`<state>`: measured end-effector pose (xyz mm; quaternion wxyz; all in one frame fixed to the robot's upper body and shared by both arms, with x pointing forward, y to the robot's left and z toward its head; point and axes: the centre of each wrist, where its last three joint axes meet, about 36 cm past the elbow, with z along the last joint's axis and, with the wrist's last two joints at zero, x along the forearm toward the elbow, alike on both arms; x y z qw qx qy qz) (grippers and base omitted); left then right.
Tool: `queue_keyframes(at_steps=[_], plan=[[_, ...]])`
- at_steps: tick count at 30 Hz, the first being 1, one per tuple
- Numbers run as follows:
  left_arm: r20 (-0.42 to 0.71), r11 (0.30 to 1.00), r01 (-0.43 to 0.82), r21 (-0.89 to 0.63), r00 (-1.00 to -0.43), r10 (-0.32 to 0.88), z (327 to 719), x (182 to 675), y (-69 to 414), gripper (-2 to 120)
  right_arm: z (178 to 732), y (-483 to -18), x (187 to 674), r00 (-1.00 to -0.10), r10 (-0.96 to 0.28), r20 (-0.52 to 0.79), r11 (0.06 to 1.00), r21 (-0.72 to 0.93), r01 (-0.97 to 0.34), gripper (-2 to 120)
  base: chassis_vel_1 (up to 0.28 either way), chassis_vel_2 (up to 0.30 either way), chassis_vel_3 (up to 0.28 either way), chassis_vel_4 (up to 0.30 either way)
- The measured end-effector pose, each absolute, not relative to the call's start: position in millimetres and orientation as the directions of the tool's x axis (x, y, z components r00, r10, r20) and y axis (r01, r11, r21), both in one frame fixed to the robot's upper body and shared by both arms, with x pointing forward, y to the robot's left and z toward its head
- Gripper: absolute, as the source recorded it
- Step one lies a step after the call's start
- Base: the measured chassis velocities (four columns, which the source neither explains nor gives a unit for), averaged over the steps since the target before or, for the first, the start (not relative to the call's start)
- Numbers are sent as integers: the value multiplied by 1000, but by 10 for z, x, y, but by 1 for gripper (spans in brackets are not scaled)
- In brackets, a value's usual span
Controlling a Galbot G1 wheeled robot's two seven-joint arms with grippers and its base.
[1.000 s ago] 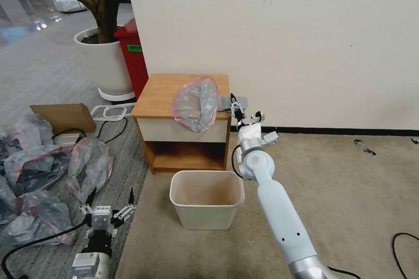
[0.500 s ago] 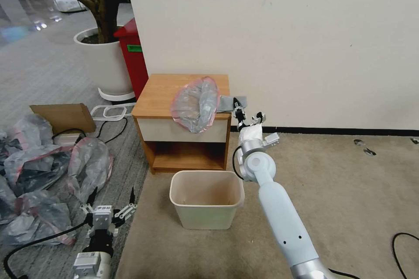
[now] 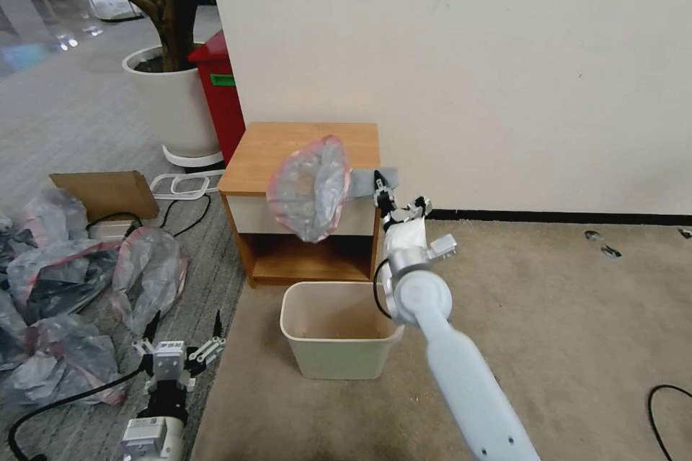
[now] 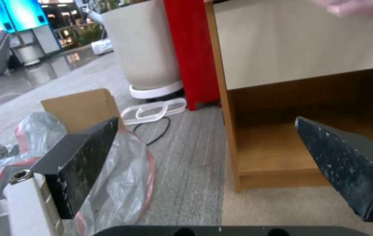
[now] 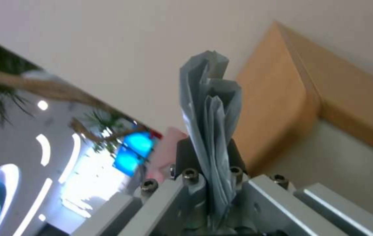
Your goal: Pick up the garbage bag from the table and place it over the trash can.
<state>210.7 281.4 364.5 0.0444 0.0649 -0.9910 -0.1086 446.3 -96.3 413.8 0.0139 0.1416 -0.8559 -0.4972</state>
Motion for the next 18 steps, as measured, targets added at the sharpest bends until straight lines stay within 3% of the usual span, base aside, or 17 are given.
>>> queue_keyframes(at_steps=[11, 13, 18], plan=[[77, 970, -118, 212, -988, -137, 3620, 2135, 2818, 100, 4130, -546, 3496, -935, -308, 176, 633, 771, -64, 0, 0, 0, 0, 0], [81, 971, -121, 206, -987, -140, 3609, 2131, 2833, 100, 4021, -435, 3212, -909, -310, 277, 700, 714, -21, 0, 0, 0, 0, 0], [82, 972, -123, 201, -986, -142, 3598, 2129, 2836, 100, 3737, -394, 3000, -892, -261, 369, 777, 629, 33, 0, 0, 0, 0, 0]])
